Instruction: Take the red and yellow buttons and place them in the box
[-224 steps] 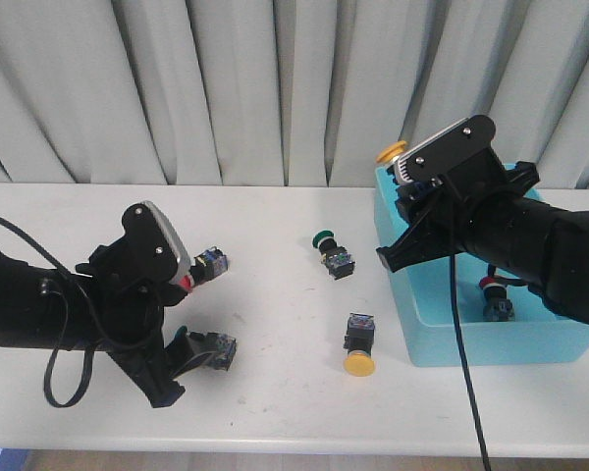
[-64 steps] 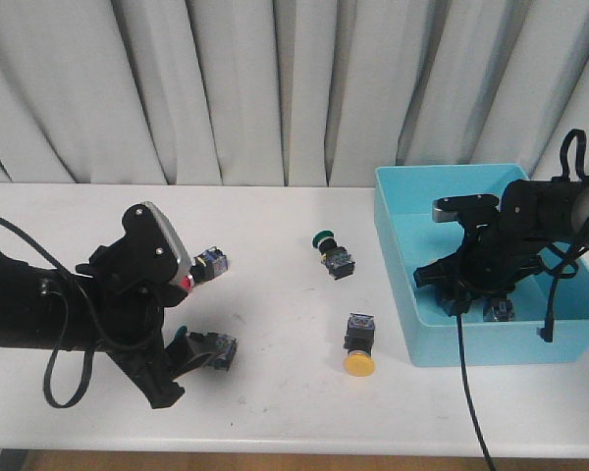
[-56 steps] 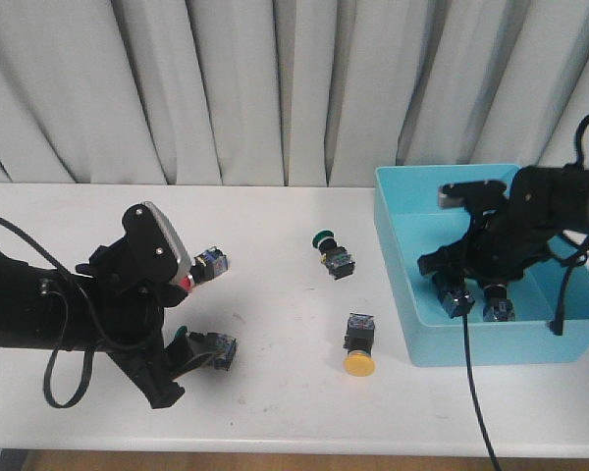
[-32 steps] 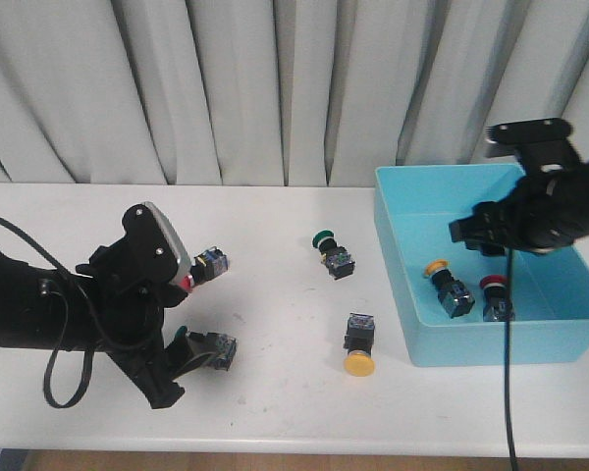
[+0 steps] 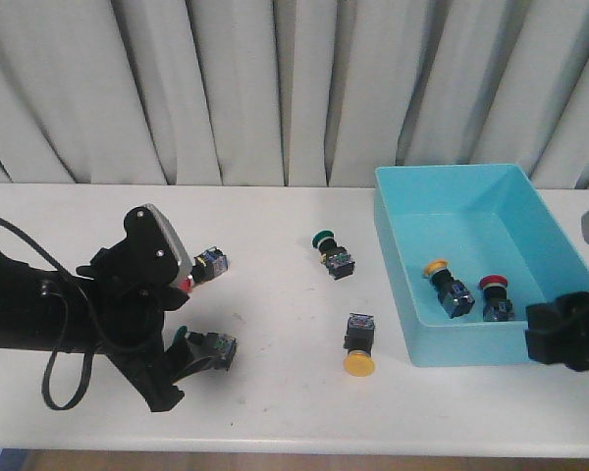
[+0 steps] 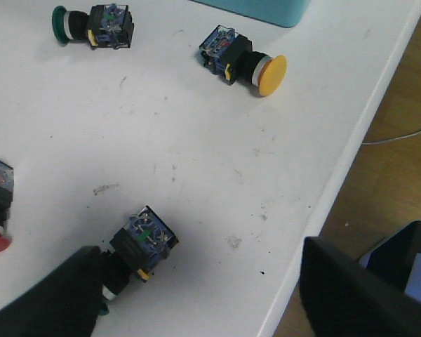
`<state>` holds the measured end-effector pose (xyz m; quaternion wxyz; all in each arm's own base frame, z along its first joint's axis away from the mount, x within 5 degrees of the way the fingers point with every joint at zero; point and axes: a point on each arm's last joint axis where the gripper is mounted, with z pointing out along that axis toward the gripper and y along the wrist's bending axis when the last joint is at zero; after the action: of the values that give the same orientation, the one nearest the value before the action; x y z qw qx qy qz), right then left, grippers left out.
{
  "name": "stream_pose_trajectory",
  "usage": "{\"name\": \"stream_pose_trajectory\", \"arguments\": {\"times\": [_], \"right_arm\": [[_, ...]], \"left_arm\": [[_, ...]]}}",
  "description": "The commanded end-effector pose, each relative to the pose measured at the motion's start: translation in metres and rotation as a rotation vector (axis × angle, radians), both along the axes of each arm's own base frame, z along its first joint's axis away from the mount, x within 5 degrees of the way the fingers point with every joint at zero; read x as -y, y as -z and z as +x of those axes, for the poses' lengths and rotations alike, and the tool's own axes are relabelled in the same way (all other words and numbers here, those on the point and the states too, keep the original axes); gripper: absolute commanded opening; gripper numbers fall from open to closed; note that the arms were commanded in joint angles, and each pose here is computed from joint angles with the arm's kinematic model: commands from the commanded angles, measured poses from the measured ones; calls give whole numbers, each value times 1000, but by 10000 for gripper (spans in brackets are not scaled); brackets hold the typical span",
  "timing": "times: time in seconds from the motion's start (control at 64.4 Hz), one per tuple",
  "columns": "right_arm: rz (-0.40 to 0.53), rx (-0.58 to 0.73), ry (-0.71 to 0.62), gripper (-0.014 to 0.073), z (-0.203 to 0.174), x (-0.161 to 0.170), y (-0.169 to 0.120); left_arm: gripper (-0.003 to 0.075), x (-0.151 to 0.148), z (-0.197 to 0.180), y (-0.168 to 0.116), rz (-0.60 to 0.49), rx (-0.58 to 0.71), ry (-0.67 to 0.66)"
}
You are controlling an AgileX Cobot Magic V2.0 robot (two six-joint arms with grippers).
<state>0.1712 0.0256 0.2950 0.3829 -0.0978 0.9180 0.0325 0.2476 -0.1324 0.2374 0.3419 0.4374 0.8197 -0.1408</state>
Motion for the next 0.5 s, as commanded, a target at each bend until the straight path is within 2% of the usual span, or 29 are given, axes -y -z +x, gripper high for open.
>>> {"name": "stream_pose_trajectory", "arguments": {"times": [0.0,0.218,0.482], "right_arm": [[8,62,-2,377,-11,1,-14],[12,95,-5,377,-27,3,-23],[15,106,-5,376,-29,3,-24]], "left_arm": [[552,0,2,-17,-47,50,-32],[552,0,2,-17,-47,50,-32],[552,0,2,-17,-47,51,-33]]}}
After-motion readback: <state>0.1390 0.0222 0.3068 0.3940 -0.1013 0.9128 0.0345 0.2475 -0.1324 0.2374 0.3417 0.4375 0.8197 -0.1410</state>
